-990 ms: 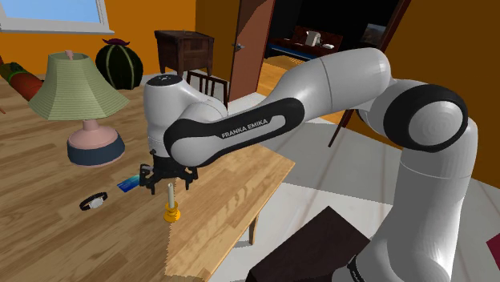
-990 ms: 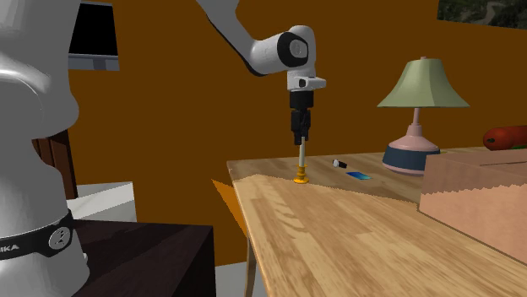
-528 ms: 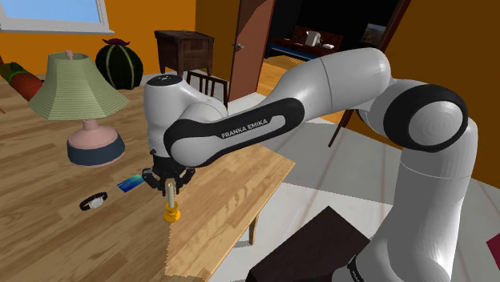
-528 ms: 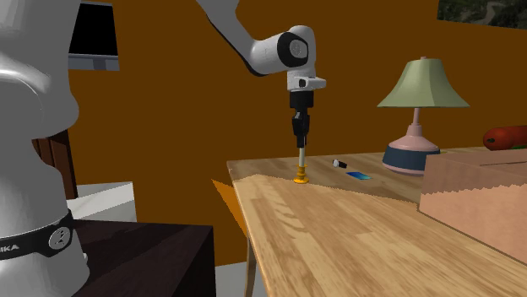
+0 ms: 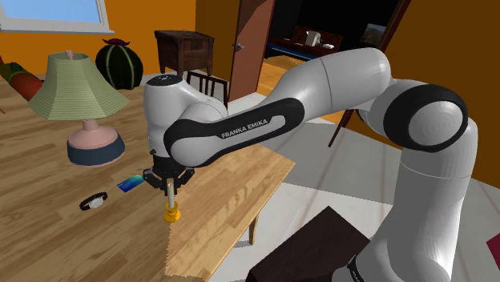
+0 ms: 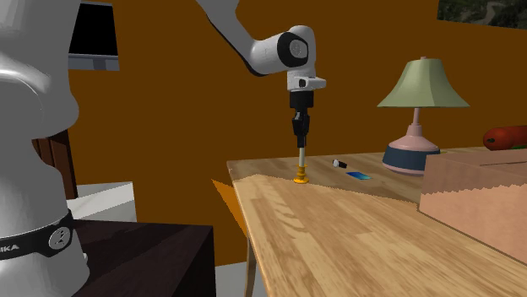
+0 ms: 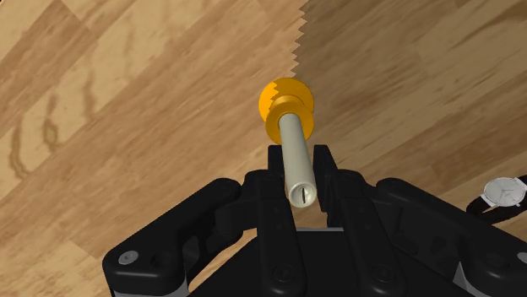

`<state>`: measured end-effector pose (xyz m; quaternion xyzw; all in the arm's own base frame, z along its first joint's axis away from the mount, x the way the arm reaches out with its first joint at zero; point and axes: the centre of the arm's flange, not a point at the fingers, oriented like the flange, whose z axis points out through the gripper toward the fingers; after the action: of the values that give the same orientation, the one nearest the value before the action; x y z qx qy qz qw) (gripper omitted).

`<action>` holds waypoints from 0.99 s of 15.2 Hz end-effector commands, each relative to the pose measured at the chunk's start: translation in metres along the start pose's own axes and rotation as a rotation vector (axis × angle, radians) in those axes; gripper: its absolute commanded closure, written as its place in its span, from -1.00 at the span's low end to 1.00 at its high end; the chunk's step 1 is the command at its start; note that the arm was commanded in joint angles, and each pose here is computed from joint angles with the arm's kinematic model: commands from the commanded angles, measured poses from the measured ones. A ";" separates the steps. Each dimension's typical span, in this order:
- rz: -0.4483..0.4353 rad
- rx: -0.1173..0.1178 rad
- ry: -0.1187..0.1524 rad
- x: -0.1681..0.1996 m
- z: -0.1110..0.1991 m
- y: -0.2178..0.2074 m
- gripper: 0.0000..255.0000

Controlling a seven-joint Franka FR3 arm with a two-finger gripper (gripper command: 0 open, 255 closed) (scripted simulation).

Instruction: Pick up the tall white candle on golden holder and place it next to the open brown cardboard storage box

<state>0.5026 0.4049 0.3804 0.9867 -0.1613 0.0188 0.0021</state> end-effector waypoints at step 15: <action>0.000 0.000 0.000 0.003 -0.079 0.000 1.00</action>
<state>0.5028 0.4048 0.4554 0.9867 -0.1613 0.0189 0.0019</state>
